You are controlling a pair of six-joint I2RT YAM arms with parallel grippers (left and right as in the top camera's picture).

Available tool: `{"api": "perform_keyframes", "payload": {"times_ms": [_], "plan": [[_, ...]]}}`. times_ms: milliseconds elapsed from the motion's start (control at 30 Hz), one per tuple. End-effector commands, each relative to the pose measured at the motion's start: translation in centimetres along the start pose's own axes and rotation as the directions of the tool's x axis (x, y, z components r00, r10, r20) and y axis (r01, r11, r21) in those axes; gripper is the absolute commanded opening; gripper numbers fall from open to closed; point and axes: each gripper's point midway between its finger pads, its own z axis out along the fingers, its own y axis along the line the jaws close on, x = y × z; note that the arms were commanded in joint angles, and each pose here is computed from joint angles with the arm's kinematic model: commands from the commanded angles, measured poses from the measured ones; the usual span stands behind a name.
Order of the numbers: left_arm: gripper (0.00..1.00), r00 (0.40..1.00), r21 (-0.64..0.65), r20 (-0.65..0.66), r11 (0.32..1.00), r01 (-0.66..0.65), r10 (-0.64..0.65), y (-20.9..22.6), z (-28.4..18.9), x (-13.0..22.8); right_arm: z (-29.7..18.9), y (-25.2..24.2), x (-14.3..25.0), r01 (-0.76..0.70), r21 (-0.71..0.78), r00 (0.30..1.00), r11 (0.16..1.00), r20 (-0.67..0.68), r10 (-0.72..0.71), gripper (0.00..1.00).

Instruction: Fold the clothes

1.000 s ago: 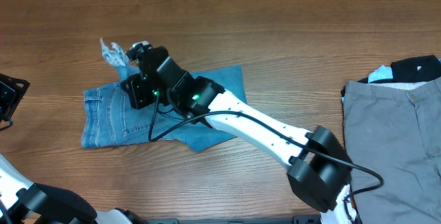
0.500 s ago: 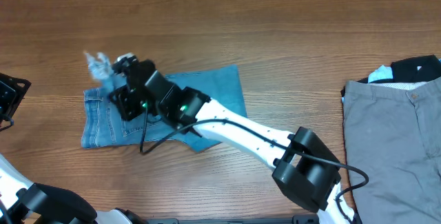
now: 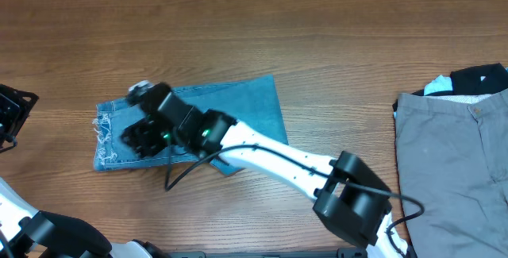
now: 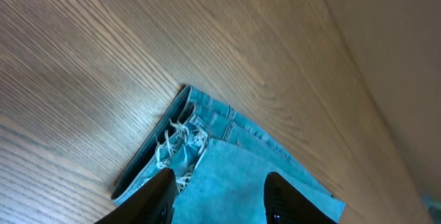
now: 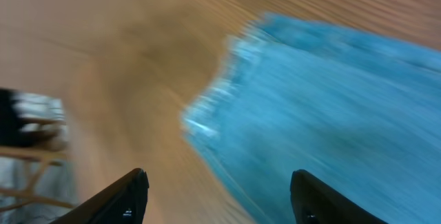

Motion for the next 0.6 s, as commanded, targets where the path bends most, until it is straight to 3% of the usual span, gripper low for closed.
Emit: {"api": "perform_keyframes", "payload": {"times_ms": [0,167,300,433,567], "plan": [[0.4,0.995,0.06,-0.027,0.993,-0.099,0.101,-1.9,-0.1,0.7,-7.5,-2.7,-6.1,-0.03,0.133,0.987,0.991,0.158,0.009,0.68],[0.3,0.961,0.108,-0.109,0.964,-0.242,0.254,-5.0,1.6,3.5,-15.8,-8.0,-7.3,-0.179,0.258,0.973,0.95,0.187,0.132,0.63],[0.3,0.905,0.088,-0.204,0.928,-0.363,0.373,-6.4,4.2,6.9,-21.4,-12.4,-6.0,-0.362,0.301,0.93,0.882,0.184,0.318,0.47],[0.28,0.845,0.053,-0.31,0.895,-0.442,0.436,-6.2,7.2,10.8,-23.2,-16.4,-2.2,-0.471,0.356,0.875,0.807,0.074,0.478,0.31],[0.28,0.795,0.017,-0.402,0.872,-0.489,0.454,-4.4,10.6,15.0,-22.3,-18.7,1.8,-0.513,0.381,0.819,0.769,-0.049,0.571,0.28]]}}
